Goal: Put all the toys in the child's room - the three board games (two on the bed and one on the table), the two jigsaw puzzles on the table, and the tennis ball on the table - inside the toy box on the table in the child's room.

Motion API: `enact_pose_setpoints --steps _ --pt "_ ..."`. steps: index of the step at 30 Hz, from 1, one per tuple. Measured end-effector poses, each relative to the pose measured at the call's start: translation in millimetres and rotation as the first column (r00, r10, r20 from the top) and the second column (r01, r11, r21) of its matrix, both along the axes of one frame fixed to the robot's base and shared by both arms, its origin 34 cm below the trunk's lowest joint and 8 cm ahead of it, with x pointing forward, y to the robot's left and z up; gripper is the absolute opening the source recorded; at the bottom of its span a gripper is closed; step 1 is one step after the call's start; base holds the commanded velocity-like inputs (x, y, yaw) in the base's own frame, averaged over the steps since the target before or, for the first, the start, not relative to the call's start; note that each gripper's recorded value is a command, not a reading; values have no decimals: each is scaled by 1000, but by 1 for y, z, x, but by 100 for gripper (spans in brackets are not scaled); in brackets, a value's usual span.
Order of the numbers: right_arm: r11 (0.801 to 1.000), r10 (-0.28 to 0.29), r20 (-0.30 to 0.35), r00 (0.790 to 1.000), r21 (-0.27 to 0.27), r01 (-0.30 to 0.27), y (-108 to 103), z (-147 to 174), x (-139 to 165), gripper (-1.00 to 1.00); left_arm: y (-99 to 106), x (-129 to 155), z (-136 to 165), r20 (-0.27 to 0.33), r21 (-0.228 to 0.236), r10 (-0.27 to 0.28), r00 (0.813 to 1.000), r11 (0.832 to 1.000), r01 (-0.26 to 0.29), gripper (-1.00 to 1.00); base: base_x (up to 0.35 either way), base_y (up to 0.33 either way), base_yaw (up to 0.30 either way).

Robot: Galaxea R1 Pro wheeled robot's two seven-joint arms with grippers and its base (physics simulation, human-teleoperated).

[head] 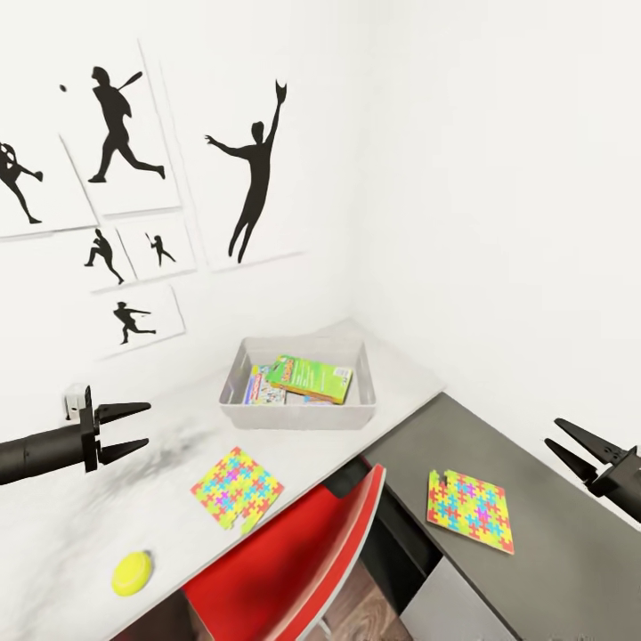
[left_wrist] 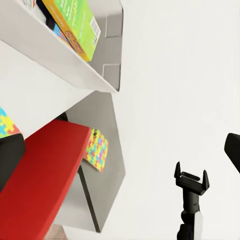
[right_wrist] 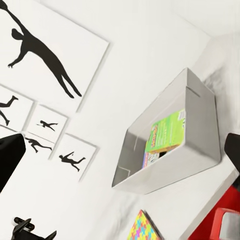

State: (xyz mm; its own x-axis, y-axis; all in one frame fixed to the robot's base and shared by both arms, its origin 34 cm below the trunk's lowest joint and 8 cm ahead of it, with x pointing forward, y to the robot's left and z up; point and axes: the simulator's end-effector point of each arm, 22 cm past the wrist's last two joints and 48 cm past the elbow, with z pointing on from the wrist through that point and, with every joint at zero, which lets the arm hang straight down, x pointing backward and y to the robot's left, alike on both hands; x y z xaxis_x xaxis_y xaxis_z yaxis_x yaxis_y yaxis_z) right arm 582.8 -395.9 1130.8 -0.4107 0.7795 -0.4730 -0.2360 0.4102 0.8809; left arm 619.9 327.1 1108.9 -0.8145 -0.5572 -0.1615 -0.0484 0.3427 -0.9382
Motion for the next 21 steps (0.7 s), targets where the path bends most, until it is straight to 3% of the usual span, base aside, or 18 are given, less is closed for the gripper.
enact_pose_setpoints --steps 21 --pt "1000 -4 -4 1000 -2 4 -1 -2 0 100 0 0 0 0 0 0 1000 1000 0 100 0 0 -277"
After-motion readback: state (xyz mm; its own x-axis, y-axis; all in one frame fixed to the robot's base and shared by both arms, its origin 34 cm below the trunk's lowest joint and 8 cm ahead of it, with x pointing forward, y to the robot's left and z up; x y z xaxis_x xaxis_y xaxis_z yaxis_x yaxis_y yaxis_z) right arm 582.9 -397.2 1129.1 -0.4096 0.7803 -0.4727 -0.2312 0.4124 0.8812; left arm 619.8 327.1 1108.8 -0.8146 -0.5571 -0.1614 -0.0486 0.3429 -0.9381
